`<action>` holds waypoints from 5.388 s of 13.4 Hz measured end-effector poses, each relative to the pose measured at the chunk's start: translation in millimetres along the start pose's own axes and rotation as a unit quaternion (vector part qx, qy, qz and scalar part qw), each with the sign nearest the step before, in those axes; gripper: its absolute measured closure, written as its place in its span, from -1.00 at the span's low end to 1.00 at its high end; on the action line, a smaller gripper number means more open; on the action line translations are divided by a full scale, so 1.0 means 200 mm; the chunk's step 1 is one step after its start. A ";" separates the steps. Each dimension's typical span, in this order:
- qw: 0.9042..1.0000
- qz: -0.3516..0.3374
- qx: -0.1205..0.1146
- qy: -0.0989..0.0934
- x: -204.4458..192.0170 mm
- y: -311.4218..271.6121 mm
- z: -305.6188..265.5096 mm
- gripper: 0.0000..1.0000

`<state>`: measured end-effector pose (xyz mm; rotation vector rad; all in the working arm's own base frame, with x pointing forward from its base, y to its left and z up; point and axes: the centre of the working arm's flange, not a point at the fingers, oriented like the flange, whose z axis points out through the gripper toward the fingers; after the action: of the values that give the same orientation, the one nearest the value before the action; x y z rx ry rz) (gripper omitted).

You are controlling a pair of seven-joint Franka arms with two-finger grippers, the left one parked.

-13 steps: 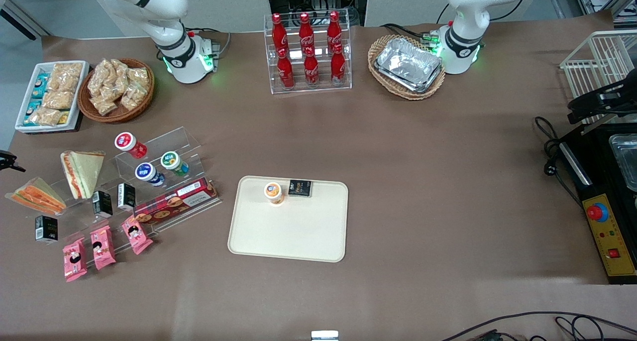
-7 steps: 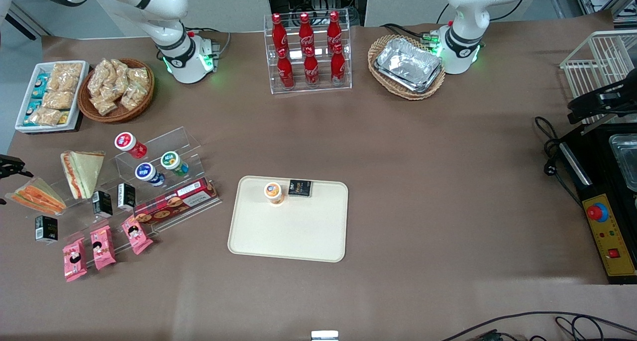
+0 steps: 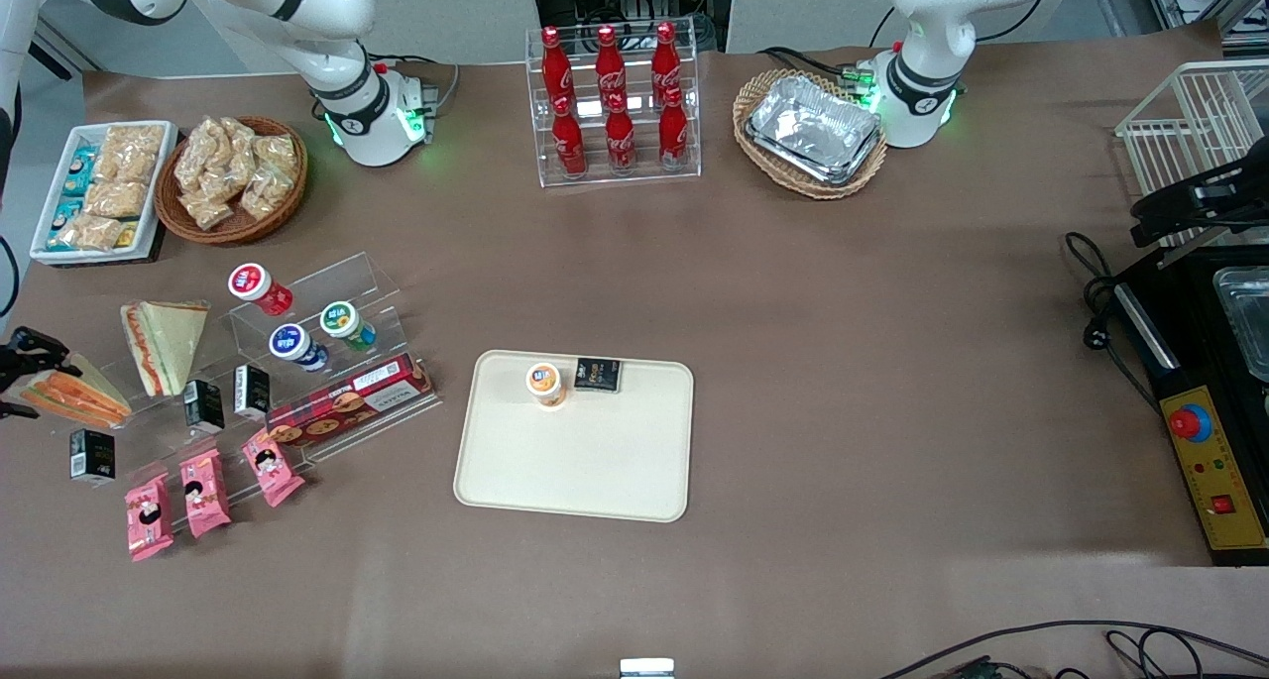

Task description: Place sandwich on tray

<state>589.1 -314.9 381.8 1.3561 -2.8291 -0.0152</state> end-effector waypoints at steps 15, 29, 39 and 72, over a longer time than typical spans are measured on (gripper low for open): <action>0.991 -0.106 0.064 -0.058 -0.35 0.25 -0.65 0.47; 0.978 -0.193 0.035 -0.070 -1.97 1.26 -0.56 0.60; 0.976 -0.127 0.133 -0.115 -2.78 1.69 -0.04 0.63; 0.944 -0.298 0.086 -0.109 -2.84 1.82 -0.09 -1.00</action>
<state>661.3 354.6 403.5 2.3299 -2.4923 0.0857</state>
